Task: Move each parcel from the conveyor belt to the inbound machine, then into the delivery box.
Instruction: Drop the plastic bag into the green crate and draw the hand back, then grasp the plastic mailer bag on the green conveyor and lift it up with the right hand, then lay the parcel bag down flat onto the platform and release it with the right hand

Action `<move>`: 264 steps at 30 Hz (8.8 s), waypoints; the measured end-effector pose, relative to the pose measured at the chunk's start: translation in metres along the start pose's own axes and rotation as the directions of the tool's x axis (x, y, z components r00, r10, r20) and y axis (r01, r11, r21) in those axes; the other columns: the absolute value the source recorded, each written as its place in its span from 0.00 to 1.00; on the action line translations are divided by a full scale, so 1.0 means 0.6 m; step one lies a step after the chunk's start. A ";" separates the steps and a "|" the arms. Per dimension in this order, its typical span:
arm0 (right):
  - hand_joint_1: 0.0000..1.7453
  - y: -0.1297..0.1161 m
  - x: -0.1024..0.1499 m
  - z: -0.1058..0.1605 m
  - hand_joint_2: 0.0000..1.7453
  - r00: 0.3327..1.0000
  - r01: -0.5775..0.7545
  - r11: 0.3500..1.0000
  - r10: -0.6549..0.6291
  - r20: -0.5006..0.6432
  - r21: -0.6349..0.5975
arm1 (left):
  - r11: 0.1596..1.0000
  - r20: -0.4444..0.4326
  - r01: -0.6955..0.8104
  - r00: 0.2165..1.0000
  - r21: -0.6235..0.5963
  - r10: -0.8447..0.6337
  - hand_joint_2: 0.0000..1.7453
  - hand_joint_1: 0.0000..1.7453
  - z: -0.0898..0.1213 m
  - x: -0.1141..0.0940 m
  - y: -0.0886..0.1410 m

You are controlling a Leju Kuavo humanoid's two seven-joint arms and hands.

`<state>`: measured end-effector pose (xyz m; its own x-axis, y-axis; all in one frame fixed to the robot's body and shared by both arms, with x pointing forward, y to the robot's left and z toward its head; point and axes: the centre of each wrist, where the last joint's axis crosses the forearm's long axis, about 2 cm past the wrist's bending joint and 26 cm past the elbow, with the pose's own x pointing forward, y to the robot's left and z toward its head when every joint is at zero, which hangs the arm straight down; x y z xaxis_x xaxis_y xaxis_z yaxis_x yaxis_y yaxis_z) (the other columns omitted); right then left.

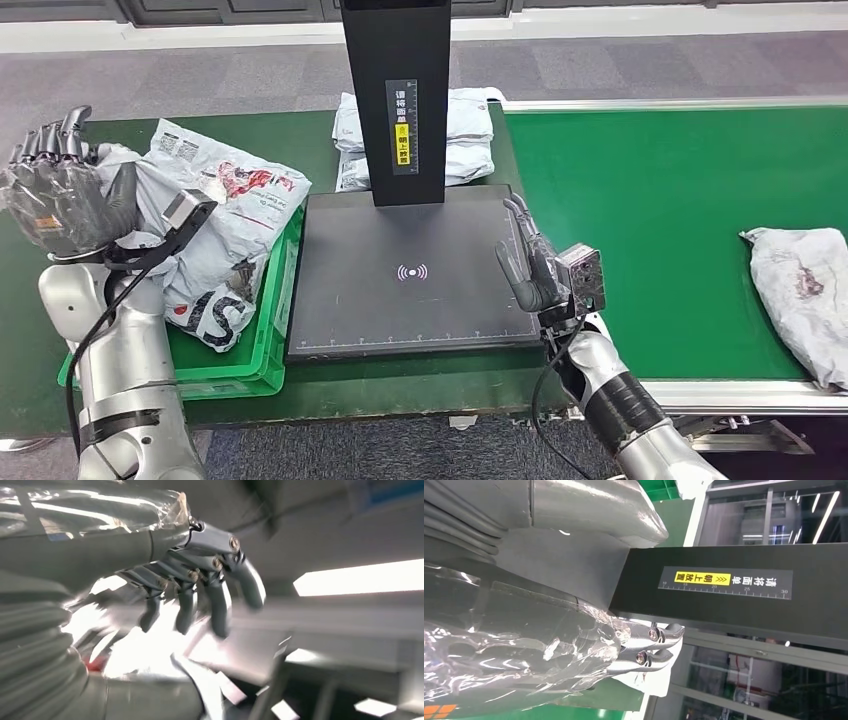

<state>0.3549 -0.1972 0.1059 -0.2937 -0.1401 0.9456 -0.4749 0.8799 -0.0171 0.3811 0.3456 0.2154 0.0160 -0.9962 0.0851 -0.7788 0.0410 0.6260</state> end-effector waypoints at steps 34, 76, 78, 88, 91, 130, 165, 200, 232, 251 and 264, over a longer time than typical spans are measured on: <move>0.00 -0.023 0.007 -0.001 0.00 0.998 0.002 1.000 -0.001 -0.056 0.006 | 0.606 -0.456 -0.750 0.652 -0.266 0.606 1.00 0.00 0.046 -0.011 -0.136; 0.00 -0.154 -0.044 0.101 1.00 0.835 -0.545 0.729 0.429 -0.345 -0.413 | -0.159 -0.605 -0.956 0.025 -0.248 0.796 1.00 0.00 0.111 0.322 -0.127; 0.00 -0.161 -0.051 0.126 1.00 0.811 -0.580 0.688 0.441 -0.384 -0.437 | -0.143 -0.609 -0.958 0.039 -0.248 0.792 1.00 0.00 0.123 0.343 -0.123; 0.00 -0.185 -0.079 0.222 1.00 0.717 -0.691 0.546 0.437 -0.543 -0.473 | -0.073 -0.608 -0.987 0.030 -0.145 0.794 1.00 0.00 0.169 0.408 -0.104; 0.00 -0.189 -0.085 0.243 1.00 0.710 -0.696 0.531 0.411 -0.572 -0.483 | -0.097 -0.642 -0.991 -0.017 -0.088 0.766 1.00 0.00 0.179 0.418 -0.101; 0.00 -0.222 -0.095 0.333 1.00 0.700 -0.689 0.403 0.153 -0.698 -0.603 | -0.142 -0.673 -0.965 0.045 -0.219 0.738 1.00 0.00 0.220 0.432 -0.097; 0.00 -0.234 -0.091 0.348 1.00 0.643 -0.736 0.369 0.120 -0.757 -0.567 | -0.131 -0.699 -0.973 0.040 -0.189 0.714 1.00 0.00 0.222 0.439 -0.094; 1.00 -0.247 -0.090 0.374 1.00 0.576 -0.725 0.485 0.037 -0.817 -0.489 | -0.176 -0.711 -0.971 -0.010 -0.160 0.703 1.00 0.00 0.224 0.440 -0.094; 1.00 -0.084 -0.043 0.138 1.00 0.843 -0.532 0.786 0.453 -0.291 -0.315 | -0.153 -0.631 -0.960 0.030 -0.234 0.775 1.00 0.00 0.215 0.427 -0.099; 1.00 0.166 -0.011 0.010 1.00 0.928 -0.362 0.910 0.372 -0.010 0.203 | -0.064 -0.496 -0.979 0.041 -0.194 0.867 1.00 0.00 0.135 0.390 -0.107; 1.00 0.186 -0.028 0.017 1.00 0.922 -0.357 0.882 0.385 -0.032 0.308 | -0.054 -0.492 -0.980 0.050 -0.193 0.869 1.00 0.00 0.134 0.386 -0.108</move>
<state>0.2986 -0.1011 0.0847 -0.4274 0.2240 0.8759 -0.5694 0.6858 -0.4532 0.3849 0.1061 0.1323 -0.3673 0.0239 0.9298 0.1471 0.9886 0.0327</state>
